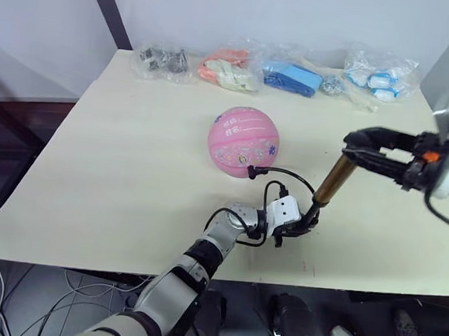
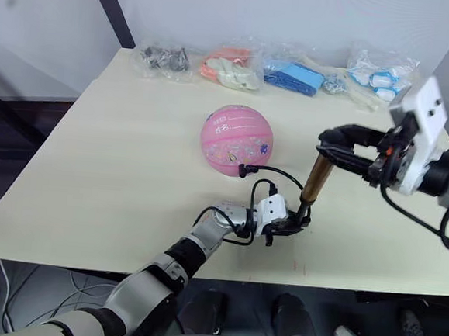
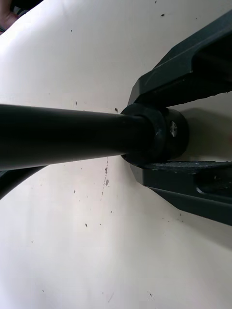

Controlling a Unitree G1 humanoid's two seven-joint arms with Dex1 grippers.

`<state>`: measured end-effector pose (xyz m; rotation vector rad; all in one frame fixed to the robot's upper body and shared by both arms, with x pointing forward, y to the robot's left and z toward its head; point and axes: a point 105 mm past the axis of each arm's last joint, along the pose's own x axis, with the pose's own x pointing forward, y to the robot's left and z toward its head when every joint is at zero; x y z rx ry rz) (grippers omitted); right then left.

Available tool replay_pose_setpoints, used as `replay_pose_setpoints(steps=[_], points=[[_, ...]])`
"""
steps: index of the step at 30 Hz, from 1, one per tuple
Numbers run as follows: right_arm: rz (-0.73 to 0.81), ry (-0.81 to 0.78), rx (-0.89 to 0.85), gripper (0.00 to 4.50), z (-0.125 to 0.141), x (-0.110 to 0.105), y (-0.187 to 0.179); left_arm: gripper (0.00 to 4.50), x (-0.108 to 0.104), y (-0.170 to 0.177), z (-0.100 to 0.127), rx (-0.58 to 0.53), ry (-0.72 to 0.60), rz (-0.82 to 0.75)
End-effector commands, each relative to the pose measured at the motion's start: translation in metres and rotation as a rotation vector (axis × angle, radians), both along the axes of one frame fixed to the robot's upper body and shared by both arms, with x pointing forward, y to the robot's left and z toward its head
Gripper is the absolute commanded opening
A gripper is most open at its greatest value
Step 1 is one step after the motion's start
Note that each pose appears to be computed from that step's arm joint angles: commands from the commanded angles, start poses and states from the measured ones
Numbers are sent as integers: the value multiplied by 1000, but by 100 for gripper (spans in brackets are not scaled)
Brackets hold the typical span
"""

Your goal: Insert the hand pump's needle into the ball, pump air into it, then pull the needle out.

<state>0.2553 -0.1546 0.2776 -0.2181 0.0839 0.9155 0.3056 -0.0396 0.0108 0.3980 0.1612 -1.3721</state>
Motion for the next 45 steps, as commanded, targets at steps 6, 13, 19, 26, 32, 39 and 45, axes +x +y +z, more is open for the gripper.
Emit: replay_pose_setpoints(steps=[6, 13, 19, 26, 32, 39, 45], points=[[-2, -68, 33, 191, 27, -5, -2, 108, -9, 12, -28, 88, 71, 15], [-37, 125, -48, 191, -68, 10, 5, 108, -9, 13, -28, 90, 71, 14], [-56, 216, -52, 191, -124, 17, 9, 108, -8, 13, -28, 92, 71, 17], [-12, 306, -81, 191, -175, 13, 28, 108, -10, 12, -27, 90, 74, 14], [4, 236, -72, 191, -148, 14, 26, 108, -10, 12, -27, 90, 73, 12], [25, 34, 4, 191, -44, 11, 10, 108, -11, 11, -28, 88, 77, 9], [36, -72, 36, 191, 16, 3, 6, 108, -12, 12, -29, 89, 78, 6]])
